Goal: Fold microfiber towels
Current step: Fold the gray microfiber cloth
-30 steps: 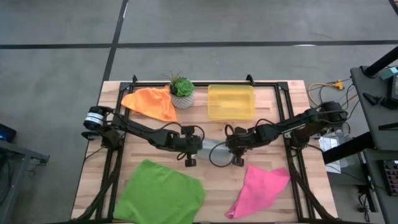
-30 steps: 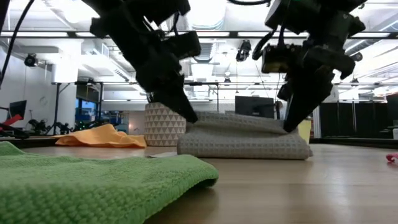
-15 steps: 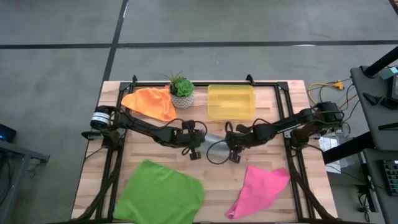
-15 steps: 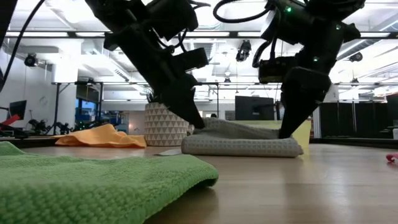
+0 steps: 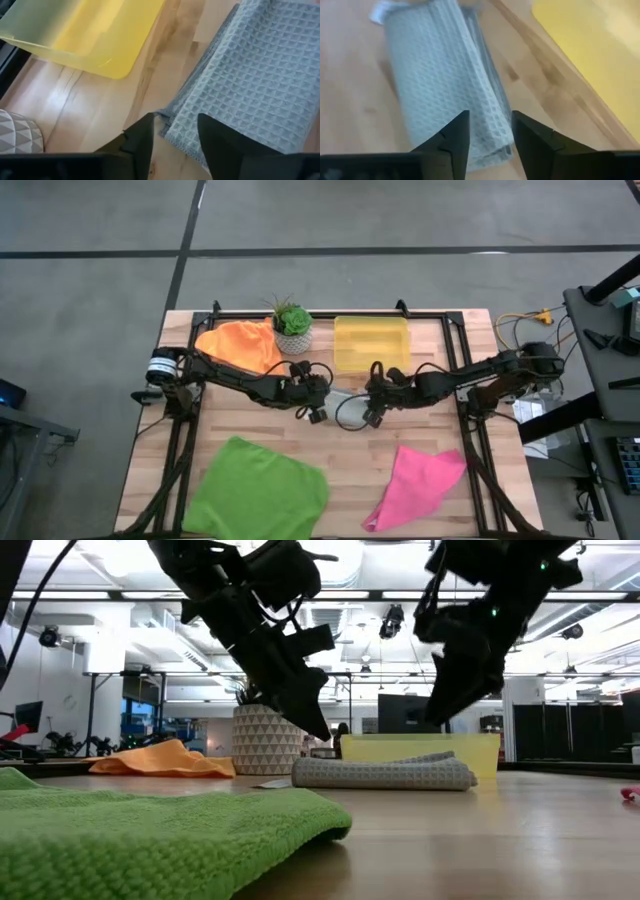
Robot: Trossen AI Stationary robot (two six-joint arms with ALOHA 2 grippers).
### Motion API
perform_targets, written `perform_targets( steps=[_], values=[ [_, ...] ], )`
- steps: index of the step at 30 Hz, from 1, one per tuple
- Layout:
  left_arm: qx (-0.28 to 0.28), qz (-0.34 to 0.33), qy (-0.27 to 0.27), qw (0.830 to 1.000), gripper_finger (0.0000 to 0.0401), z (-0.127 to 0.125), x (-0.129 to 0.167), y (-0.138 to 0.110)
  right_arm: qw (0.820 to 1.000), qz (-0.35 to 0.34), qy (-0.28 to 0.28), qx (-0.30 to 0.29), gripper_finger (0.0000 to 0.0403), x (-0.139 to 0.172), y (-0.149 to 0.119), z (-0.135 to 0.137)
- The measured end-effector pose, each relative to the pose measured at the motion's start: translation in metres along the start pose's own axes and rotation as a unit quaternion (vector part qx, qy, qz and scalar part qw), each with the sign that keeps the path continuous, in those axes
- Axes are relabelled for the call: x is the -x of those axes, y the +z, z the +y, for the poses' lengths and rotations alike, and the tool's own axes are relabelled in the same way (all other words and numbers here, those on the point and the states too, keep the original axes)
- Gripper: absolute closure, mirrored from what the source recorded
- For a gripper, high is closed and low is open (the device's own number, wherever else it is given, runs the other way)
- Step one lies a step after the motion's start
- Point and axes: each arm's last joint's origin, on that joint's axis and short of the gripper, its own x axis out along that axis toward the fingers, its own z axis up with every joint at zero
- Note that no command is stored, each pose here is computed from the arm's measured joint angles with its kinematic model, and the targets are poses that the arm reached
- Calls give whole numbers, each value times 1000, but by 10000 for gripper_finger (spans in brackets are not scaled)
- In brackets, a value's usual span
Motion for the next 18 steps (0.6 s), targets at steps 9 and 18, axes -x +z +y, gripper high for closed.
perform_targets(
  steps=[9,18],
  values=[
    [-27,5,-53,998,261,-1,1,-1,996,18,81,-33,269,2,-3,14],
    [-32,51,-124,990,392,-9,-19,-17,995,78,52,-39,350,-32,-18,20]
  ],
)
